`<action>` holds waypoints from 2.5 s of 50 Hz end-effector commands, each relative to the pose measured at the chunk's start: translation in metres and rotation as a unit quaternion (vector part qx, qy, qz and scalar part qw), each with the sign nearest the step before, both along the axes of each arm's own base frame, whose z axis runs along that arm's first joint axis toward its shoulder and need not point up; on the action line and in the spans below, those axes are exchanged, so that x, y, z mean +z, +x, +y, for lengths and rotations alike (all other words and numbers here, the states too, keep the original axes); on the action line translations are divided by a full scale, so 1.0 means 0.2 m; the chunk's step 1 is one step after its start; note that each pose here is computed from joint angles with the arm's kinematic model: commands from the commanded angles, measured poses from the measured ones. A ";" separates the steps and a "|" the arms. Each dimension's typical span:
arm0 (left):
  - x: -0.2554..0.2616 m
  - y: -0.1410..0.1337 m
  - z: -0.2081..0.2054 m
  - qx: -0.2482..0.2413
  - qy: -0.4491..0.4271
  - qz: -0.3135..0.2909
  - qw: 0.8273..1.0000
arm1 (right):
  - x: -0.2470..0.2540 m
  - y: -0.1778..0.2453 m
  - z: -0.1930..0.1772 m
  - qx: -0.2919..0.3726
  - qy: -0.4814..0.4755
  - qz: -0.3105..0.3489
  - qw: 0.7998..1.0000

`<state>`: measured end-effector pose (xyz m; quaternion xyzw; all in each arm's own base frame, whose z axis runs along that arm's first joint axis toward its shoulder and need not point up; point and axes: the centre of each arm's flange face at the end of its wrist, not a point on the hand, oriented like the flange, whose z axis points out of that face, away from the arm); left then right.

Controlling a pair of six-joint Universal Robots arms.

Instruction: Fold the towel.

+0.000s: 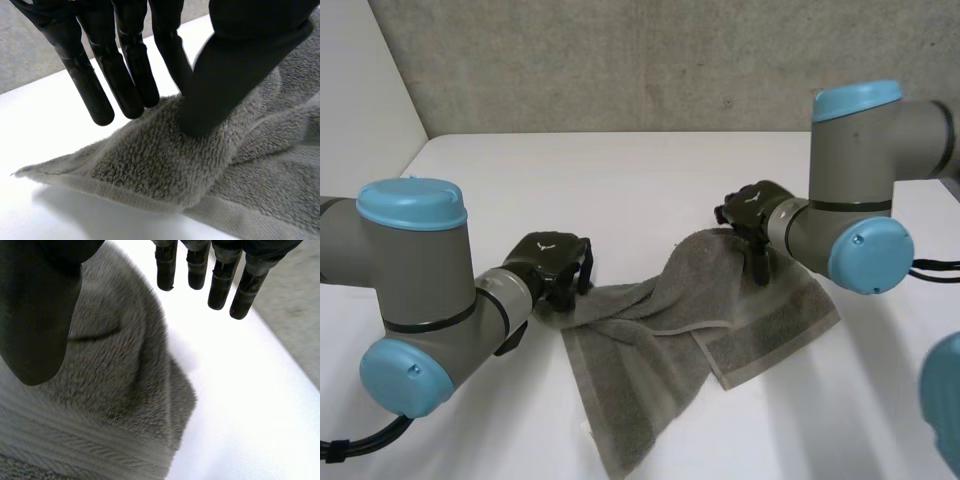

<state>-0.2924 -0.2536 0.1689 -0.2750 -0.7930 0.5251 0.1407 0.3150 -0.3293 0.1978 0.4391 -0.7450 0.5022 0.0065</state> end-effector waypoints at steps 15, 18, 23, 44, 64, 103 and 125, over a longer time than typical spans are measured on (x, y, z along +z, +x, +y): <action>0.03 0.04 -0.07 0.020 -0.059 0.022 0.998 | 0.03 -0.31 0.67 -0.004 0.028 -0.049 0.998; 0.02 0.10 -0.09 0.035 -0.055 0.016 0.998 | -0.06 -0.33 0.75 0.012 0.060 -0.035 0.998; 0.04 0.16 -0.12 0.044 -0.068 -0.006 0.997 | -0.13 -0.34 0.81 0.032 0.094 -0.045 0.994; -0.04 0.28 -0.17 0.038 -0.076 -0.094 0.992 | -0.30 -0.26 0.70 0.019 0.076 -0.111 0.991; -0.18 0.25 -0.22 0.037 -0.087 -0.086 0.992 | -0.37 -0.22 0.59 -0.013 0.049 -0.111 0.992; -0.19 0.19 -0.21 0.034 -0.102 -0.054 0.993 | -0.42 -0.15 0.55 -0.027 0.060 -0.137 0.988; -0.19 0.19 -0.21 0.043 -0.091 -0.036 0.994 | -0.41 -0.17 0.49 -0.057 0.038 -0.138 0.988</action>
